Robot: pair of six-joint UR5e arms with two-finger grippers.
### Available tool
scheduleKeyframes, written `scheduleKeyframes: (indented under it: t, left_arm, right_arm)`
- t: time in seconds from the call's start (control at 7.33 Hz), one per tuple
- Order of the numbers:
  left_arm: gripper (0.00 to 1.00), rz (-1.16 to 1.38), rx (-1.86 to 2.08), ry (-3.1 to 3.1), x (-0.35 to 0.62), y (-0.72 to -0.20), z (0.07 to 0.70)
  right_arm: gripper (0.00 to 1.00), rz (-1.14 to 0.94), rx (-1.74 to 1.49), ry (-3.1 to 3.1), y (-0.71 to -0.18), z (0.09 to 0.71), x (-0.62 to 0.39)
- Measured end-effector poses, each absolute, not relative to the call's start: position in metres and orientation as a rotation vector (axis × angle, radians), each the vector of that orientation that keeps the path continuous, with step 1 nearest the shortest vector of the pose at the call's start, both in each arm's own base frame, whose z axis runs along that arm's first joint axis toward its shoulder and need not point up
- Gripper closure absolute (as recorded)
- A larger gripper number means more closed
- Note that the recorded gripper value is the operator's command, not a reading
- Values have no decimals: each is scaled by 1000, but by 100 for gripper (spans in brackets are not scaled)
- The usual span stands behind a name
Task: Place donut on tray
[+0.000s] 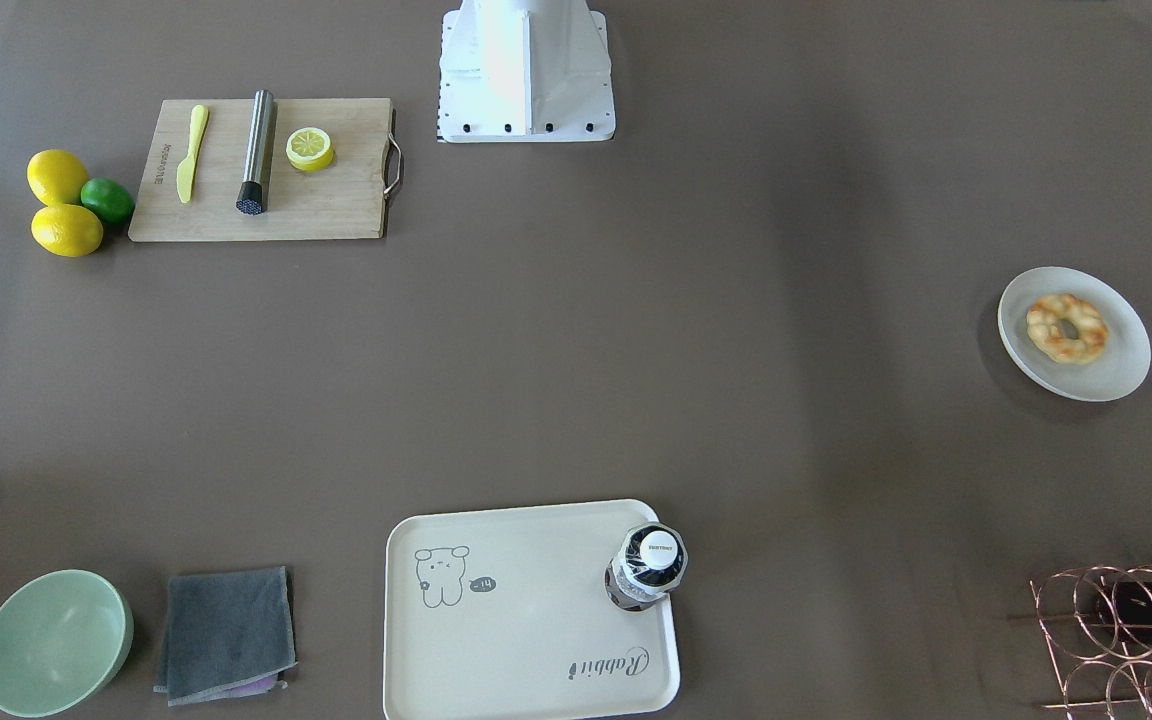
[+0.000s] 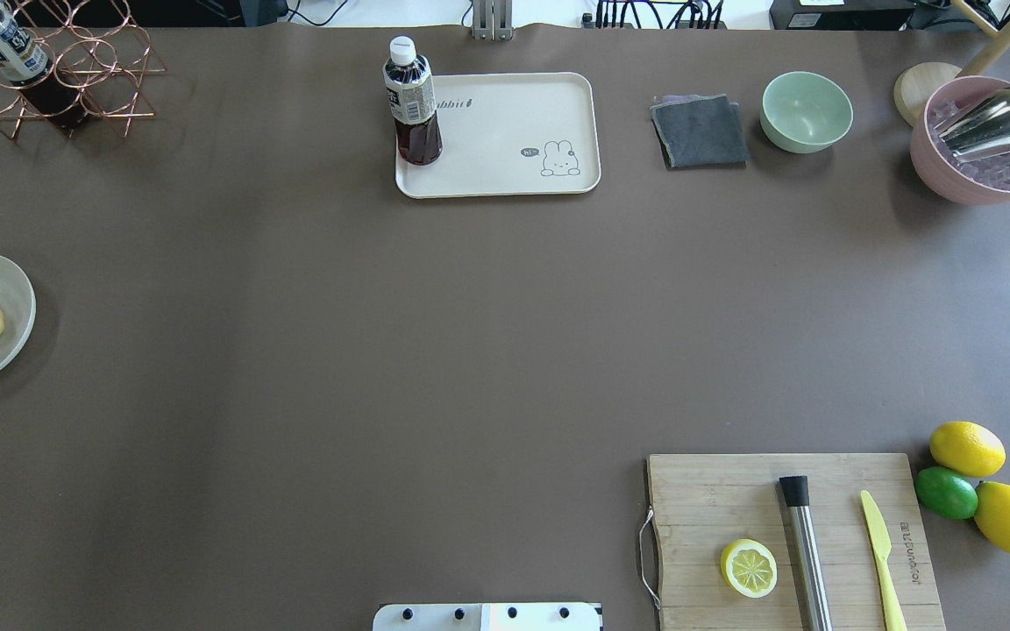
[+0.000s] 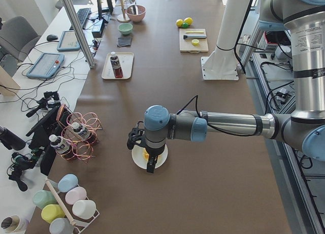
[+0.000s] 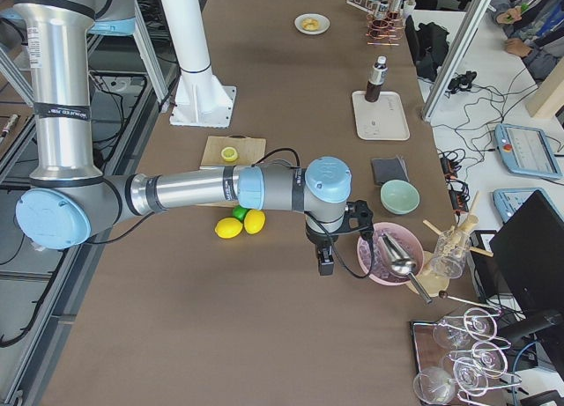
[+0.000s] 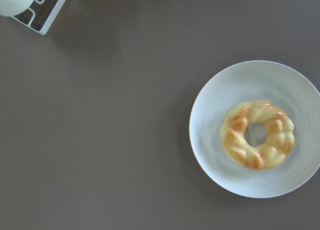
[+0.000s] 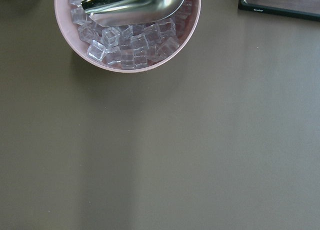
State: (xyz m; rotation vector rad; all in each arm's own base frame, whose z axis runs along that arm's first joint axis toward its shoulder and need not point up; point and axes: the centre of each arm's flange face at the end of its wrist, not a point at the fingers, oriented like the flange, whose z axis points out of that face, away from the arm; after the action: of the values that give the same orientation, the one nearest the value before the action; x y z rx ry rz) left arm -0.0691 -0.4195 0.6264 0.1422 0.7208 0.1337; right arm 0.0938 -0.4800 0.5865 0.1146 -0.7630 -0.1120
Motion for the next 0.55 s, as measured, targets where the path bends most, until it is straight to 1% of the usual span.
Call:
scheduleKeyframes:
  t: [0.55]
  left_arm:
    - [2,134,149,720,-69,-421,623]
  right_arm:
    - [0,-91,113,-765,-483,580,91]
